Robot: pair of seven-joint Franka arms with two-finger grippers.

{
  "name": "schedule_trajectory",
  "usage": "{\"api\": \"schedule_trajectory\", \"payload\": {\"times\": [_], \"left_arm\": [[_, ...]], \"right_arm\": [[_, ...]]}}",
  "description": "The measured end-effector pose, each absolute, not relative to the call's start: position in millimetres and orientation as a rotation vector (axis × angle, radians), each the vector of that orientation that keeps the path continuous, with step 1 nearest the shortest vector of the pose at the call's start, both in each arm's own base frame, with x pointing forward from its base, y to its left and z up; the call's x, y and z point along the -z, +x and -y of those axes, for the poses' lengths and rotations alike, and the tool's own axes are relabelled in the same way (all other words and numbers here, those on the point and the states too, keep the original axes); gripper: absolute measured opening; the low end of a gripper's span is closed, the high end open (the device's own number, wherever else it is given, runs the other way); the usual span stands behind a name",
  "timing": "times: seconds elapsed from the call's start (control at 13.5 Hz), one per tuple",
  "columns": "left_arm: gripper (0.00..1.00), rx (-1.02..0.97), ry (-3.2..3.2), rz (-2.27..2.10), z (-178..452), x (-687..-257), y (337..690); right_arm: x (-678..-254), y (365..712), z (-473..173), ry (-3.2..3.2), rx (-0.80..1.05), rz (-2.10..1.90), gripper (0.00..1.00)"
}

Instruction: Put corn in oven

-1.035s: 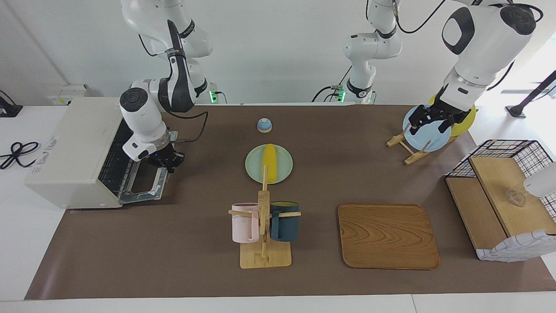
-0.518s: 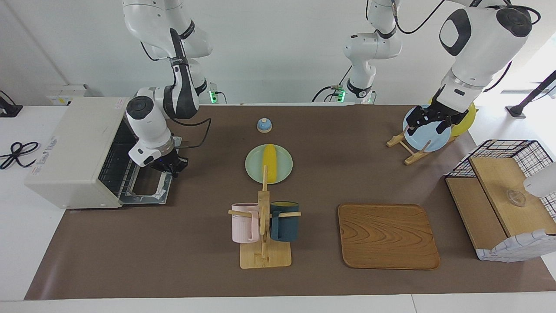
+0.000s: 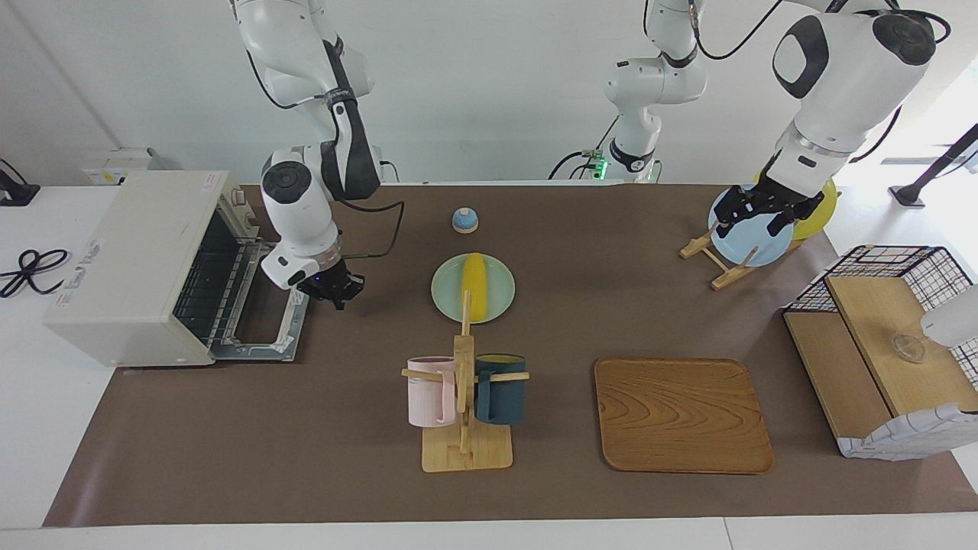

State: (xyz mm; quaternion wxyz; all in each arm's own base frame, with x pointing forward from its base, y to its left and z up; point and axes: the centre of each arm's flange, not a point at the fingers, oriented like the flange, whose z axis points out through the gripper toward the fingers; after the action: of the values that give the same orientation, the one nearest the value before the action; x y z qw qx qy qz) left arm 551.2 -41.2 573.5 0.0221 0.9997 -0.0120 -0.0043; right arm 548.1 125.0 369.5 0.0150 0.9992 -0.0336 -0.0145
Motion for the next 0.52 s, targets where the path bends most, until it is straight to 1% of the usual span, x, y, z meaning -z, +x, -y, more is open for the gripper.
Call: {"api": "schedule_trajectory", "payload": {"times": [0.22, 0.37, 0.52], "left_arm": [[1.00, 0.013, 3.108, 0.044, 40, -573, 551], [1.00, 0.012, 3.112, 0.046, 40, -573, 551], [1.00, 0.012, 3.113, 0.047, 40, -573, 551]], "right_arm": [[-417, 535, -235, 3.101, 0.010, 0.267, 0.01], [-425, 514, -301, 3.123, -0.046, 0.280, 0.01], [-421, 489, -359, 3.141, -0.077, 0.284, 0.01]]}}
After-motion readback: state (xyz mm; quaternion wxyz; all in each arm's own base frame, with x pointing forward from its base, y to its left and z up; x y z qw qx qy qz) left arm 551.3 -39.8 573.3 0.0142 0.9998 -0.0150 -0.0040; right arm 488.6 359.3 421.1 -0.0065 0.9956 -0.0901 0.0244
